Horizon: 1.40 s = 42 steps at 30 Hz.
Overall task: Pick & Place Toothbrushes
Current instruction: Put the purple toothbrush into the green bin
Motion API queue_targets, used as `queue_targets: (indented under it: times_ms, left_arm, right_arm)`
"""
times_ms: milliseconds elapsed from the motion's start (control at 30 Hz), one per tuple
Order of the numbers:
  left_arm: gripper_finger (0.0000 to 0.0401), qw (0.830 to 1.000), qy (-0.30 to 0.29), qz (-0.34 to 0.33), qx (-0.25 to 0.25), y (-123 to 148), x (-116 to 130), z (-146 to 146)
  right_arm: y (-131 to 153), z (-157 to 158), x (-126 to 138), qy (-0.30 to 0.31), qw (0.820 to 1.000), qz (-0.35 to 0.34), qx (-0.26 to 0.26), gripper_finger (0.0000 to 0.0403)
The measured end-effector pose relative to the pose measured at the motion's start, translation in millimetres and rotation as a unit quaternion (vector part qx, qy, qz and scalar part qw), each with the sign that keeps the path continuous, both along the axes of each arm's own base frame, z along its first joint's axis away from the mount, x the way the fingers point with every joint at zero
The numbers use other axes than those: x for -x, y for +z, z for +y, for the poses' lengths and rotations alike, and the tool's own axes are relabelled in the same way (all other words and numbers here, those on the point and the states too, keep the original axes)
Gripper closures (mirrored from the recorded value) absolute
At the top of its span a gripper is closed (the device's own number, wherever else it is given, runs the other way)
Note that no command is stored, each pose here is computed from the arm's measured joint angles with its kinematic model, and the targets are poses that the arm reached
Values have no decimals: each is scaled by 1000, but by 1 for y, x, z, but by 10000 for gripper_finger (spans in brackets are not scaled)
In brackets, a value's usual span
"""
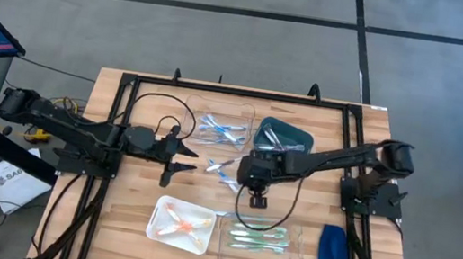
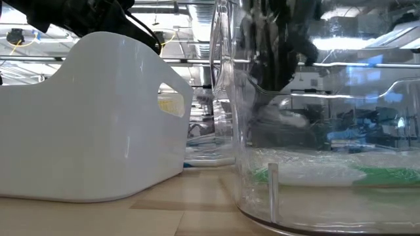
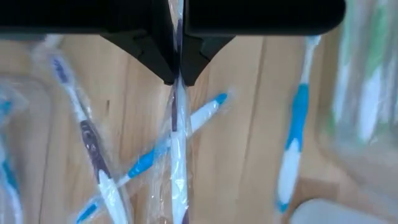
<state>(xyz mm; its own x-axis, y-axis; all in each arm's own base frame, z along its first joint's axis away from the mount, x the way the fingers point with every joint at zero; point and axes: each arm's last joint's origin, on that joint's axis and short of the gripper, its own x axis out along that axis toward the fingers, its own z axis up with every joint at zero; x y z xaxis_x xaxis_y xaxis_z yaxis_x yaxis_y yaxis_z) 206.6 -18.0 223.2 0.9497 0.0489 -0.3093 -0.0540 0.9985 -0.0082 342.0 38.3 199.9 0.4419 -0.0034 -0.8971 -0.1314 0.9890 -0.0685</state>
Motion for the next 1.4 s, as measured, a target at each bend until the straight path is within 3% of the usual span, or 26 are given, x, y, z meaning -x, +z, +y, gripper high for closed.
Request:
queue_targets:
  times_ms: [100,267,500,900,1133,1400]
  left_arm:
    - [238,1000,-2,0,0,0,0,-1]
    - [238,1000,-2,0,1,0,0,-1]
    - [238,1000,-2,0,1,0,0,-1]
    - [238,1000,-1,0,3,0,0,-1]
    - [238,1000,-1,0,3,0,0,-1]
    - [238,1000,-1,0,3,0,0,-1]
  right_arm:
    - [15,-3,12,12,999,5,35,401]
    - [39,-17,38,1,988,40,149,402]
    - [55,-45,56,20,983,59,175,402]
    - [36,-124,76,-105,982,100,123,402]
    - [14,-141,86,-87,989,89,77,403]
    - [-3,-140,89,-61,990,100,73,403]
